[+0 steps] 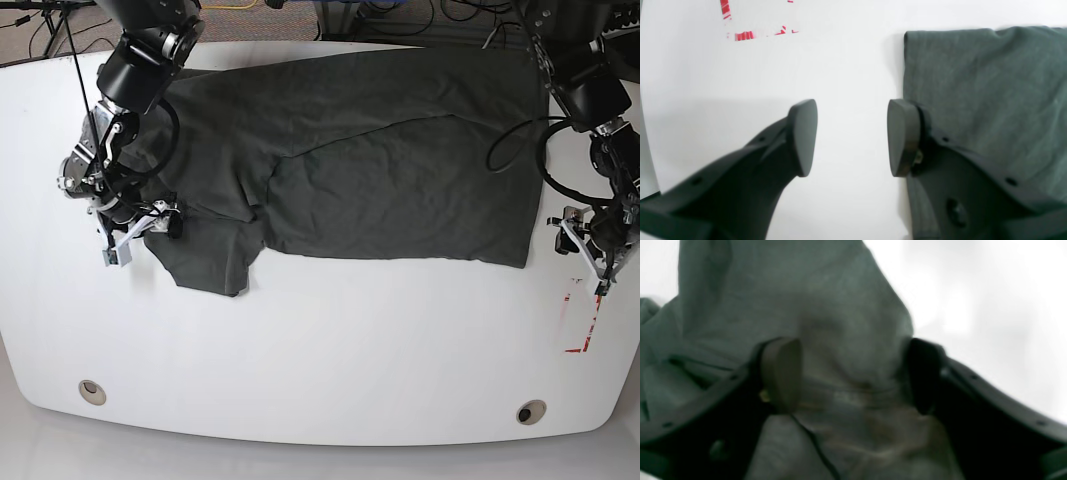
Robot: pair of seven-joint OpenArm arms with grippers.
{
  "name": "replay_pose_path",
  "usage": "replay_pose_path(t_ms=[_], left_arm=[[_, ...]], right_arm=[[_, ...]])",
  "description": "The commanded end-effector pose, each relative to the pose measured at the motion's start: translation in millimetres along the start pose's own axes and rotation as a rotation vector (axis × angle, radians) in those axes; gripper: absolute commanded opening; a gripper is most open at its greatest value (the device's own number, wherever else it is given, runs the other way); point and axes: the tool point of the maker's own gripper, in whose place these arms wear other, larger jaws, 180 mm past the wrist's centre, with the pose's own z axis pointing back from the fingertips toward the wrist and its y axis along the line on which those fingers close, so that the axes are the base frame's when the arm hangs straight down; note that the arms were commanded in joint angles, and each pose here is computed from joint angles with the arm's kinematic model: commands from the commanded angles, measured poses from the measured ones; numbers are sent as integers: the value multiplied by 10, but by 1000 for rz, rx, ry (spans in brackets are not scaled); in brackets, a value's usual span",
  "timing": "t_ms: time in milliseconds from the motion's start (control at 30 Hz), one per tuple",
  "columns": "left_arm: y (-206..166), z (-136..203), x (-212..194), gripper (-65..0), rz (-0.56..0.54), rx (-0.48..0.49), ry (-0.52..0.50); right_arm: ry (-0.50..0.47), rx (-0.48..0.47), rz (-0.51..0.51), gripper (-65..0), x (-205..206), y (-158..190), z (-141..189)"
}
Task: Fold the T-shirt properly
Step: 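Grasp the opposite edge with both grippers and fold it over toward the held edge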
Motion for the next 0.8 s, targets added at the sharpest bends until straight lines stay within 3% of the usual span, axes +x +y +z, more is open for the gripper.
replay_pose_path(t_ms=[0, 133, 200, 500, 767], left_arm=[[71, 67, 185, -333, -9, 14, -52], [-31, -69, 143, -332, -13, -28, -18], [-83, -150, 179, -332, -9, -55, -22], [-300, -507, 182, -328, 45, -166, -29], [-343, -641, 178, -237, 105, -209, -21]], right_arm=[[-18, -13, 13, -339, 113, -45, 40], [-19, -13, 13, -558, 116, -45, 40], [-20, -15, 15, -625, 124, -53, 43], [-21, -18, 17, -633, 126, -61, 51], [-17, -19, 17, -633, 117, -69, 55]])
